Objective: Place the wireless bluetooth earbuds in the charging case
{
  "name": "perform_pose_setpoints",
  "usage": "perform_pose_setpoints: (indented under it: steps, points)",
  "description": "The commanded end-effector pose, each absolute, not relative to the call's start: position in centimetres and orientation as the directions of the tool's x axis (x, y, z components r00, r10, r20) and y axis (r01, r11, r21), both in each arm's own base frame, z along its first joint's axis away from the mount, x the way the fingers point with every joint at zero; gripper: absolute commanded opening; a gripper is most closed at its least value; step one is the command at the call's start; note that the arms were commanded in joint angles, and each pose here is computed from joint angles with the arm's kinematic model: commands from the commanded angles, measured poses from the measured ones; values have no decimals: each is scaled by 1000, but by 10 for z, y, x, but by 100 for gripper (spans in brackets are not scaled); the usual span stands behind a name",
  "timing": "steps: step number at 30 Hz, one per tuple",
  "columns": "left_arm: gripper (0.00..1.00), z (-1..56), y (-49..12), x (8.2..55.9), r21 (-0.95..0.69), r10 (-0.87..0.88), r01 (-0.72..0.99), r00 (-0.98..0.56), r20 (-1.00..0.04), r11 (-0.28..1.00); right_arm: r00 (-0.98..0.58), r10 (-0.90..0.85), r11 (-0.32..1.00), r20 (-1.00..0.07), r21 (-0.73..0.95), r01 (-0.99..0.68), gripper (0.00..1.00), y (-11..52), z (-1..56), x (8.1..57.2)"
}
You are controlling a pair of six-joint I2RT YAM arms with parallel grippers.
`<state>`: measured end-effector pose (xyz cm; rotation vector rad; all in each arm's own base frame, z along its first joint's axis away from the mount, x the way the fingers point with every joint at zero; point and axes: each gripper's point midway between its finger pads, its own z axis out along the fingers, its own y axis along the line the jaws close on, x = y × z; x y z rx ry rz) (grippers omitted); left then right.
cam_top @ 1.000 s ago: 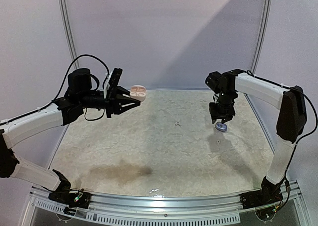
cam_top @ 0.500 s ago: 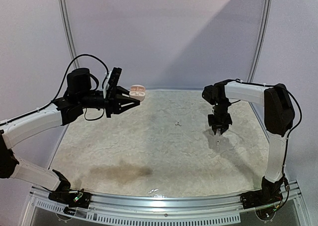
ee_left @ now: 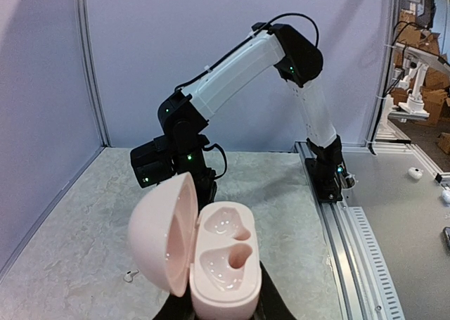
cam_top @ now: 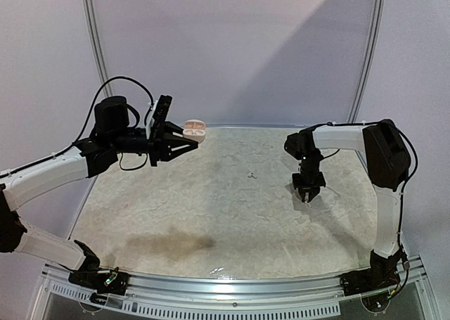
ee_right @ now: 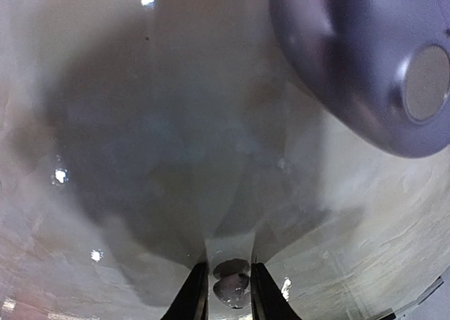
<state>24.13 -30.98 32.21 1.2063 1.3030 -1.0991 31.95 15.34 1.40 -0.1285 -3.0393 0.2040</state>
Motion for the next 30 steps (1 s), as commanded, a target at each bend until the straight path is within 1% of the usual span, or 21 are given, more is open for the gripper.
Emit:
perform_pose_setpoints:
  steps: [1,5,11,14,17,22,23,25,28,30]
  points:
    - [0,322,-306,241,14,76,995,6,-997,101,-990,98,985,102,-153,82,19,148,3,316]
    - [0,321,-307,242,13,76,995,6,-997,98,-989,96,985,110,-151,79,14,147,3,312]
    - [0,321,-307,241,13,78,995,6,-997,96,-992,57,992,113,-115,43,19,150,9,308]
    - [0,321,-307,241,13,77,995,6,-997,95,-993,16,997,117,-76,7,25,155,11,305]
    - [0,320,-307,241,13,78,995,6,-997,94,-993,-23,997,118,-69,-31,25,155,12,304]
    - [0,320,-307,241,14,78,995,7,-997,95,-990,-39,996,133,-73,-49,25,153,8,302]
    - [0,320,-306,241,14,78,995,7,-997,95,-989,-38,998,142,-50,-46,25,158,7,300]
    - [0,320,-307,241,14,78,995,7,-997,96,-989,-39,999,143,-30,-43,22,162,7,301]
    - [0,320,-307,241,15,78,995,8,-997,94,-989,-38,999,144,-20,-41,16,163,6,301]
    - [0,320,-306,241,15,78,995,7,-997,94,-989,-39,999,145,-18,-42,14,164,6,302]
